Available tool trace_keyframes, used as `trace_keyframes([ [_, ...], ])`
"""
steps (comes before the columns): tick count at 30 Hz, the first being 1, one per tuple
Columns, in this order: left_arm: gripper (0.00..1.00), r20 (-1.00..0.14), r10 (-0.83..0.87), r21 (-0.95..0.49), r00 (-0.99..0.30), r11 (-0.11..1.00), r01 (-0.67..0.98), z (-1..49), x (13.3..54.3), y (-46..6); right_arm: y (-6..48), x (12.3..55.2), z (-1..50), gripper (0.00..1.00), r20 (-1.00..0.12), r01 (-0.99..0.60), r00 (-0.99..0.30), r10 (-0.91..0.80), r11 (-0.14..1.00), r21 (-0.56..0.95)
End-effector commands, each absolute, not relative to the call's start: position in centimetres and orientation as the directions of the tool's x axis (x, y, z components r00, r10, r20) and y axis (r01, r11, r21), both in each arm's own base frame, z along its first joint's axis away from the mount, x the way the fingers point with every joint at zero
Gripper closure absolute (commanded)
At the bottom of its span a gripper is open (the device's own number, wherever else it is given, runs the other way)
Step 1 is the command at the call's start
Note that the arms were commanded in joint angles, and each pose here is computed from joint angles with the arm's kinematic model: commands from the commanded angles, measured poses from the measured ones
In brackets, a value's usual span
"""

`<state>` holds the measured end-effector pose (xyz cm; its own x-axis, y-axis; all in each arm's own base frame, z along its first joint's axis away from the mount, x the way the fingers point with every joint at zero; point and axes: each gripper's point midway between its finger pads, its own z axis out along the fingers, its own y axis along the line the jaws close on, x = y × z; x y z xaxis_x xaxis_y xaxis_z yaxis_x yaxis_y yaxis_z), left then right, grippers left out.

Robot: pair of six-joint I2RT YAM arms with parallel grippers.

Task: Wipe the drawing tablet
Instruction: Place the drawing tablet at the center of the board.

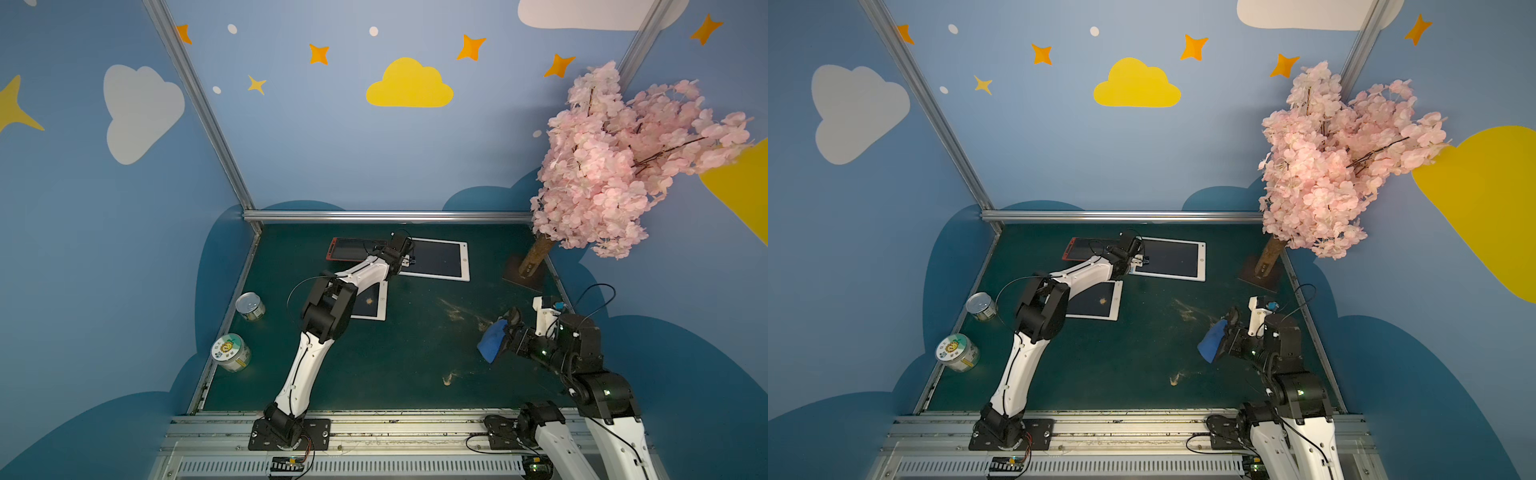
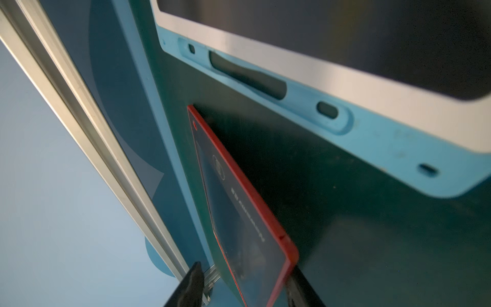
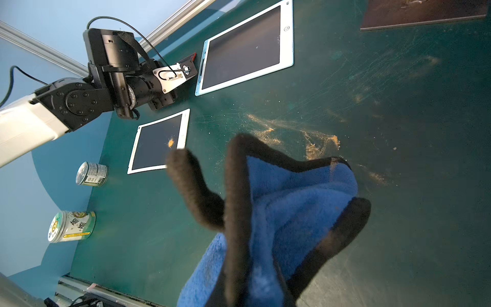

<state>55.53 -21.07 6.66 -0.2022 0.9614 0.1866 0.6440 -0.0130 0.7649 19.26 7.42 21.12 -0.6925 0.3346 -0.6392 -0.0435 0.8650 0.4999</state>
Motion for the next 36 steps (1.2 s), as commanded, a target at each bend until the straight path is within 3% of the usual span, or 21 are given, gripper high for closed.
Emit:
trace_keyframes([
  [1, 0.43, 0.161, 0.966, 0.761, -0.202, 0.009, 0.649, 7.0, 55.1, -21.6, 7.5, 19.4, 21.4, 1.00, -0.660, -0.068, -0.677, 0.326, 0.865, 0.497],
  [4, 0.32, 0.146, 0.969, 0.743, -0.197, 0.024, 0.669, 6.8, 54.5, -22.0, 7.5, 19.3, 21.4, 1.00, -0.659, -0.067, -0.677, 0.327, 0.864, 0.498],
  [9, 0.30, 0.057, 0.973, 0.707, -0.224, 0.119, 0.697, 7.7, 53.6, -22.7, 7.4, 19.4, 21.4, 1.00, -0.659, -0.064, -0.677, 0.329, 0.865, 0.497],
  [15, 0.30, -0.426, 0.815, 0.485, -0.393, 0.573, 0.661, 14.5, 52.3, -22.8, 7.5, 19.7, 21.1, 1.00, -0.646, -0.053, -0.691, 0.324, 0.869, 0.493],
  [19, 0.28, -0.616, 0.607, 0.328, -0.502, 0.777, 0.537, 18.1, 51.9, -18.8, 7.8, 20.3, 20.9, 1.00, -0.642, -0.063, -0.700, 0.313, 0.868, 0.492],
  [24, 0.28, -0.683, 0.203, 0.100, -0.701, 0.978, 0.186, 19.2, 51.2, -8.3, 13.4, 23.0, 22.2, 1.00, -0.601, -0.248, -0.758, 0.254, 0.740, 0.625],
  [28, 0.32, -0.674, -0.061, -0.112, -0.737, 0.994, 0.021, 18.3, 48.6, -2.9, 18.9, 25.9, 23.9, 1.00, -0.640, -0.360, -0.761, 0.107, 0.751, 0.554],
  [32, 0.31, -0.714, -0.106, -0.126, -0.692, 0.992, -0.022, 17.7, 46.5, -1.1, 23.8, 29.4, 23.9, 1.00, -0.619, -0.399, -0.784, 0.038, 0.733, 0.551],
  [36, 0.27, -0.701, -0.132, -0.140, -0.701, 0.989, -0.047, 16.3, 45.8, 0.6, 28.2, 32.2, 19.9, 1.00, -0.470, -0.356, -0.882, -0.038, 0.707, 0.611],
])
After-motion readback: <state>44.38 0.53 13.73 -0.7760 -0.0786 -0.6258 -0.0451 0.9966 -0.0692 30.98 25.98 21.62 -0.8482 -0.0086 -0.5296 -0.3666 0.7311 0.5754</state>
